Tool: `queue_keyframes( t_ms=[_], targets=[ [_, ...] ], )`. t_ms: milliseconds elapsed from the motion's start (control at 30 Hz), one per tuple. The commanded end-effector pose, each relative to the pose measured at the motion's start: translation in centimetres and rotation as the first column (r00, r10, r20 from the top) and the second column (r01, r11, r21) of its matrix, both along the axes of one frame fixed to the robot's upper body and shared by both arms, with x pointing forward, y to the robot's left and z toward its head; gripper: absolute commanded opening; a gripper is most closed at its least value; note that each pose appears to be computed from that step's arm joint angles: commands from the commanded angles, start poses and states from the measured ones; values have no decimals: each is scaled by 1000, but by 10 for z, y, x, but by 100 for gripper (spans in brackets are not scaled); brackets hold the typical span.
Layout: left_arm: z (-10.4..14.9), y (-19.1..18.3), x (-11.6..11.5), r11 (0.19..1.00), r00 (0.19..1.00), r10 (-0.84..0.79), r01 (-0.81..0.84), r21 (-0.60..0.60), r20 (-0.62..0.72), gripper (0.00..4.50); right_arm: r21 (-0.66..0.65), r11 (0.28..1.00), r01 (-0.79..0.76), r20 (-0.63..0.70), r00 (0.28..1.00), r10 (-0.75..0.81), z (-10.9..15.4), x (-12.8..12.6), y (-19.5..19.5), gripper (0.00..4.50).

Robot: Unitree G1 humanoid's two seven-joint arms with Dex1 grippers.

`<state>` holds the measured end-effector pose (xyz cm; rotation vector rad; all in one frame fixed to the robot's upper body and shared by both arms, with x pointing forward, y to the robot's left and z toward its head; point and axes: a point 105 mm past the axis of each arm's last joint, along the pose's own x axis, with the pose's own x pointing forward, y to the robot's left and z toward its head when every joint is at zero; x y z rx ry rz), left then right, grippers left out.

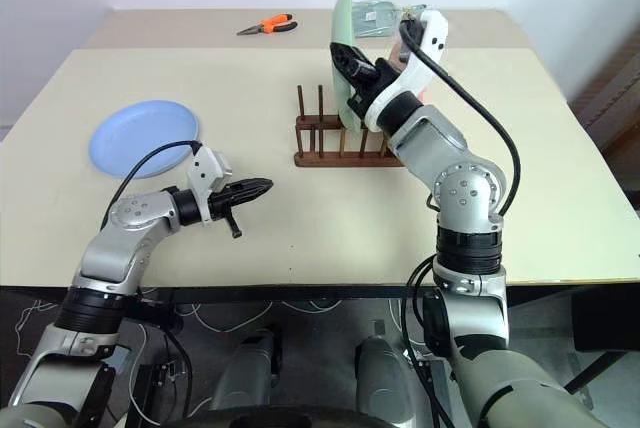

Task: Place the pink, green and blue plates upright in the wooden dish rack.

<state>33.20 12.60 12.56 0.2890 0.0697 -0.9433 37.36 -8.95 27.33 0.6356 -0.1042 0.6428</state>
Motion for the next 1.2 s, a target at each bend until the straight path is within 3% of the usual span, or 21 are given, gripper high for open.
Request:
queue_keyframes(
  t_ms=[33, 167, 267, 433, 500, 533, 600, 667, 733, 833, 900, 967, 1067, 1200],
  targets=[
    [11, -6, -1, 1000, 999, -23, 23, -5, 39, 0, -4, 1000, 12, 59, 998, -12, 16, -1, -1, 196],
    [9, -5, -1, 1000, 1000, -17, 17, -8, 25, 0, -127, 987, 96, 173, 982, -74, 25, 1, -5, 399],
    [8, -4, -1, 1000, 1000, -10, 10, -23, -7, 81, -226, 960, 165, 274, 957, -100, 34, 0, -7, 404],
    [17, 8, 6, 997, 998, 61, -60, -57, 23, 313, -353, 876, 329, 458, 877, -145, 54, -1, -20, 404],
    [26, 23, 17, 983, 984, 165, -159, -86, 64, 418, -393, 832, 391, 533, 834, -141, 63, -3, -26, 450],
    [35, 35, 24, 963, 966, 245, -233, -133, 84, 448, -432, 795, 426, 592, 799, -107, 68, -8, -25, 450],
    [50, 56, 35, 913, 920, 377, -350, -212, 107, 448, -499, 737, 456, 665, 747, -12, 72, -17, -15, 450],
    [66, 112, 56, 742, 742, 660, -617, -260, 121, 448, -629, 651, 425, 698, 678, 232, 58, -41, 16, 450],
    [74, 152, 61, 583, 572, 810, -767, -268, 128, 448, -719, 566, 403, 671, 616, 413, 36, -58, 39, 450],
    [75, 191, 59, 402, 379, 915, -884, -240, 135, 448, -798, 464, 384, 600, 573, 558, 3, -68, 57, 450],
    [66, 221, 53, 237, 227, 971, -950, -202, 75, 448, -822, 440, 363, 569, 575, 588, -13, -67, 64, 450],
    [57, 238, 46, 118, 130, 991, -971, -210, -43, 448, -832, 437, 341, 553, 576, 602, -22, -67, 69, 450],
    [50, 243, 40, 53, 90, 983, -974, -218, -162, 448, -841, 430, 329, 539, 580, 611, -31, -67, 72, 450],
    [33, 234, 38, 54, 117, 933, -980, -192, -339, 448, -852, 421, 310, 520, 594, 614, -41, -66, 72, 450]
  ],
)
